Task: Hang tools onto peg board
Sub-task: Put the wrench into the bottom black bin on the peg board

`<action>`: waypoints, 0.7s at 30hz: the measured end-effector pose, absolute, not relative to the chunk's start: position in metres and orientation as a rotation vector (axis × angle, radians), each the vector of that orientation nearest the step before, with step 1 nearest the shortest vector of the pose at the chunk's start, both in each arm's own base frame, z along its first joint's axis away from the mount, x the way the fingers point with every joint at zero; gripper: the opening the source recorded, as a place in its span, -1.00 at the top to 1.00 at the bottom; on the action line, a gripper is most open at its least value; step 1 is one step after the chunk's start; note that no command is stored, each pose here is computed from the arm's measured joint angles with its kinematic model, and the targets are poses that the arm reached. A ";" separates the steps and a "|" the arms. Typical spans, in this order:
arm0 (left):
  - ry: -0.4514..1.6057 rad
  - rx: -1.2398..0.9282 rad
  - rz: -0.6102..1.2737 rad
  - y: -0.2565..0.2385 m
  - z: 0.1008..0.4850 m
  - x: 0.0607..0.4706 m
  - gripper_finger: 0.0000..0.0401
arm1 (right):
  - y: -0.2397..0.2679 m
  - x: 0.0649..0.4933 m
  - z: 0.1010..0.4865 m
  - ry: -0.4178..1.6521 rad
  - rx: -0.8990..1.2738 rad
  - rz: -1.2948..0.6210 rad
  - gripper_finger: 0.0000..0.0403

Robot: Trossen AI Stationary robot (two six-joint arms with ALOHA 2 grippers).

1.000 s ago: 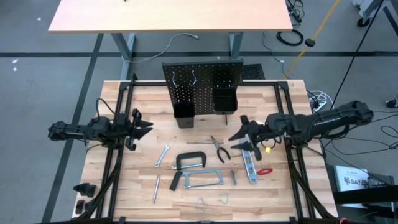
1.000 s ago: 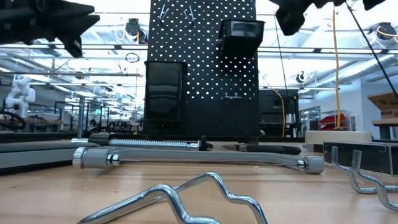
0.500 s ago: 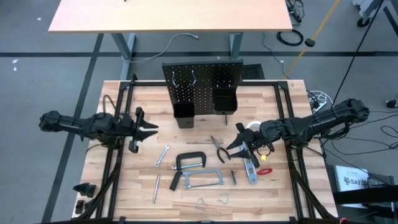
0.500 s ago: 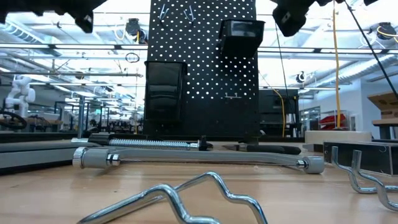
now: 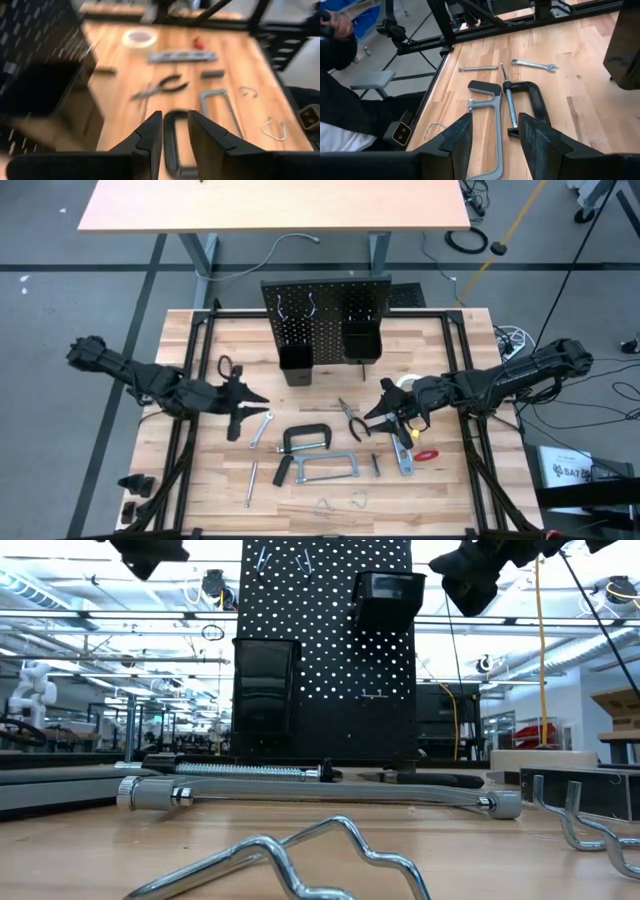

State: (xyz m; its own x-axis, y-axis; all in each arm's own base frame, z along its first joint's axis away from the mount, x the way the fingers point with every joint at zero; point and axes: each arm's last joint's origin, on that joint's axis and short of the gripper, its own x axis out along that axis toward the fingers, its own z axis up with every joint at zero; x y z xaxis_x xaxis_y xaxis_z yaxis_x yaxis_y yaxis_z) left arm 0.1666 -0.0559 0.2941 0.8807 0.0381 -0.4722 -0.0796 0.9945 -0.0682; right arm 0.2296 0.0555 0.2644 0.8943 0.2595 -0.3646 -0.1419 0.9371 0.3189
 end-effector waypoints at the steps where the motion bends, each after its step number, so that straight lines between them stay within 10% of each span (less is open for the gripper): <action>1: 0.521 -0.113 0.088 -0.057 0.296 0.167 0.52 | 0.055 0.230 0.264 0.415 0.290 0.211 0.24; 21: 1.003 -0.294 0.271 -0.073 0.310 0.159 0.52 | 0.053 0.230 0.265 0.402 0.351 0.121 0.24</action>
